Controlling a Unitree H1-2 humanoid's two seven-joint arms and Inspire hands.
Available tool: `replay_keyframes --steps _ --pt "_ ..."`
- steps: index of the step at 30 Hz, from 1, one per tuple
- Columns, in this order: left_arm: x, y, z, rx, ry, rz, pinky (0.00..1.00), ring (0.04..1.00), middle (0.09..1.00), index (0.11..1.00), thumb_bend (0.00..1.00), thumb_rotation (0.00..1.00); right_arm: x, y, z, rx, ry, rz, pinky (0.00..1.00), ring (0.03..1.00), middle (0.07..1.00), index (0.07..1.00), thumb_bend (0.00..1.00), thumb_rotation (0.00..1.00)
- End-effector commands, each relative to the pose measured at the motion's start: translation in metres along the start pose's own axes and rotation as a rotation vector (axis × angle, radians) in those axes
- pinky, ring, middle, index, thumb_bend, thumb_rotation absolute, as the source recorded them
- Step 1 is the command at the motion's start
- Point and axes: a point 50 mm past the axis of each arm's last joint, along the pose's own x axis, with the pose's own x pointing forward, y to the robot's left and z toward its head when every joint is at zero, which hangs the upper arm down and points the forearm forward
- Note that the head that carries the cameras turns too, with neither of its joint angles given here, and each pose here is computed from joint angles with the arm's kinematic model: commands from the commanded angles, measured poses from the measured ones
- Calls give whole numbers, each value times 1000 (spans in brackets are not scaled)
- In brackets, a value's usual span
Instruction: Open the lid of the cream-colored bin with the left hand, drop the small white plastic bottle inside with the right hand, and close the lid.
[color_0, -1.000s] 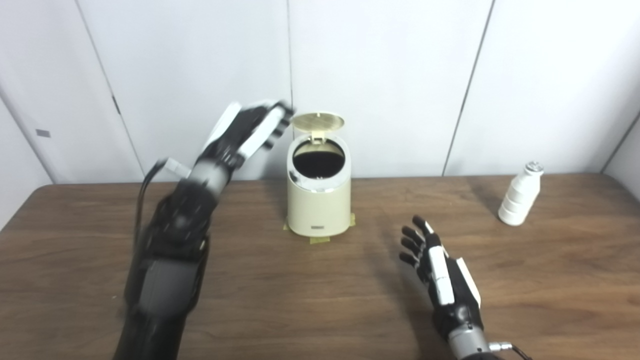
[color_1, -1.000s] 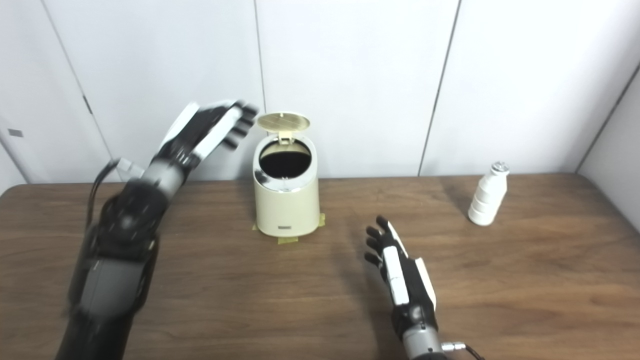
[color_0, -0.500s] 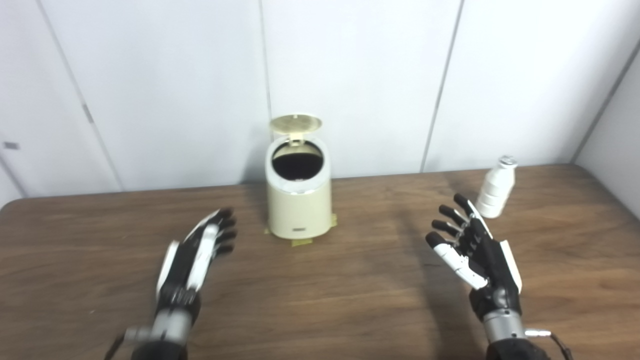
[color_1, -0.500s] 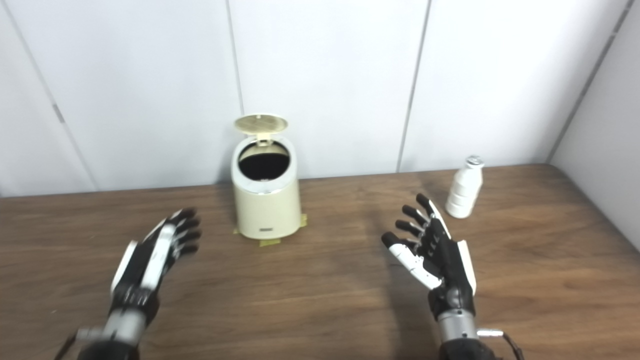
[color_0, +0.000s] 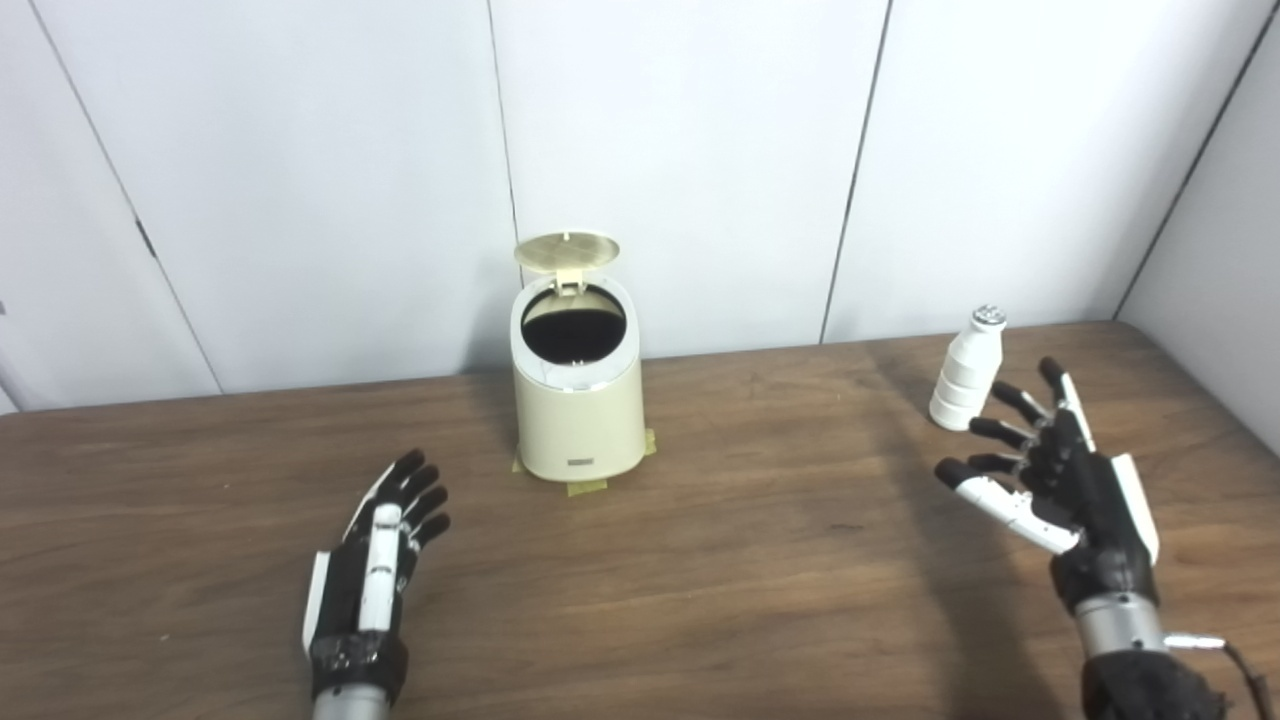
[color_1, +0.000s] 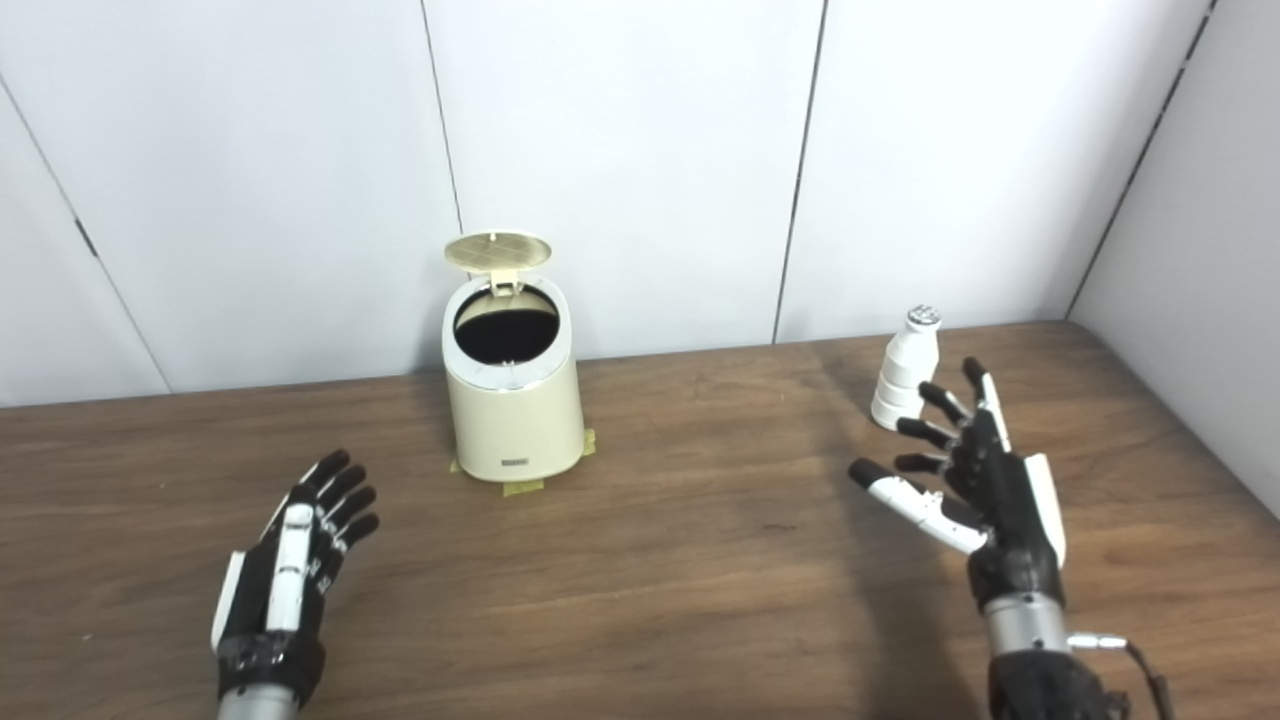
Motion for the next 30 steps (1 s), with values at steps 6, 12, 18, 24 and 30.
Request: replay_keyframes --steps 6,12,18,24,30 --pt "9 6 16 -18 -78 14 834 855 869 894 449 891 27 -11 23 -139 -42 -52 602 757 895 974 868 398" --pt "11 15 23 -16 -73 0 845 855 868 902 423 849 53 -10 17 -232 -10 -113 641 777 909 928 896 424" --pt "7 26 26 16 -65 -3 844 867 878 905 404 825 76 -4 26 -315 -19 -160 675 765 897 937 840 333" --pt "3 39 25 38 -64 -24 846 870 883 913 416 796 90 -3 32 -319 -24 -178 633 771 903 932 856 325" --pt "2 49 28 33 -48 -32 860 878 889 916 431 773 99 -11 33 -357 -1 -209 682 827 923 938 867 334"
